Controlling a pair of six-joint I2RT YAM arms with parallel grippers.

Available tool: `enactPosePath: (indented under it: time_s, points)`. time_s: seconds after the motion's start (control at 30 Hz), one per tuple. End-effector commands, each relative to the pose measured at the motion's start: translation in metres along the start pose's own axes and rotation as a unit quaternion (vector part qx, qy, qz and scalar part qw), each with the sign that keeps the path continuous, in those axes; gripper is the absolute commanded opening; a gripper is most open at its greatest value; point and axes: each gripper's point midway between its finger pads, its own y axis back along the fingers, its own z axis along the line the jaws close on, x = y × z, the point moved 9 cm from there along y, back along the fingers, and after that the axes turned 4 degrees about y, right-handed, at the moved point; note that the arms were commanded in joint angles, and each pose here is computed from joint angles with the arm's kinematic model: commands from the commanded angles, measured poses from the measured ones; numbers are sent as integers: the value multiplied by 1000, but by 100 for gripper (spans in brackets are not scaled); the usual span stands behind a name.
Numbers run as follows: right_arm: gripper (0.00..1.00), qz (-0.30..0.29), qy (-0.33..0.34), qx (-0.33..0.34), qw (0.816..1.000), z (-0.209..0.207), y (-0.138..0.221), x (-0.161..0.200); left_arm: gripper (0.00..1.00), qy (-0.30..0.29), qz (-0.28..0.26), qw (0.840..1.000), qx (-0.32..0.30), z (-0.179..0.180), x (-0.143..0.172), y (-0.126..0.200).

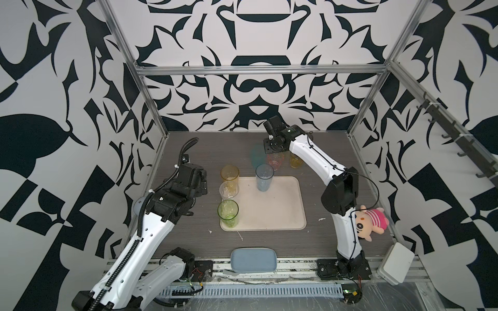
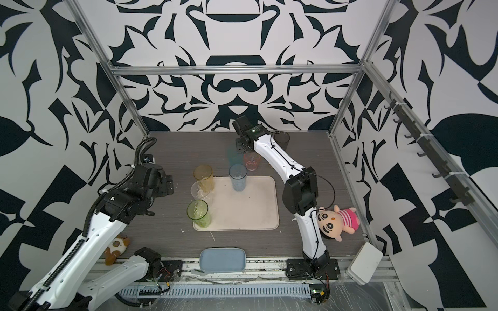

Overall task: Place the glasses into the tray
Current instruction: Pick up the glass from the top-center of the table.

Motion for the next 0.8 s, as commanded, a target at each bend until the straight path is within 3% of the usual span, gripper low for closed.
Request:
enactPosePath:
  time_s: [0.0, 0.77]
  points:
    - [47, -28, -12, -17, 999, 3, 9, -14, 100, 4, 3, 1000, -9, 4, 4, 1]
    - [36, 9, -7, -52, 999, 18, -36, -12, 100, 5, 5, 1000, -6, 3, 4, 1]
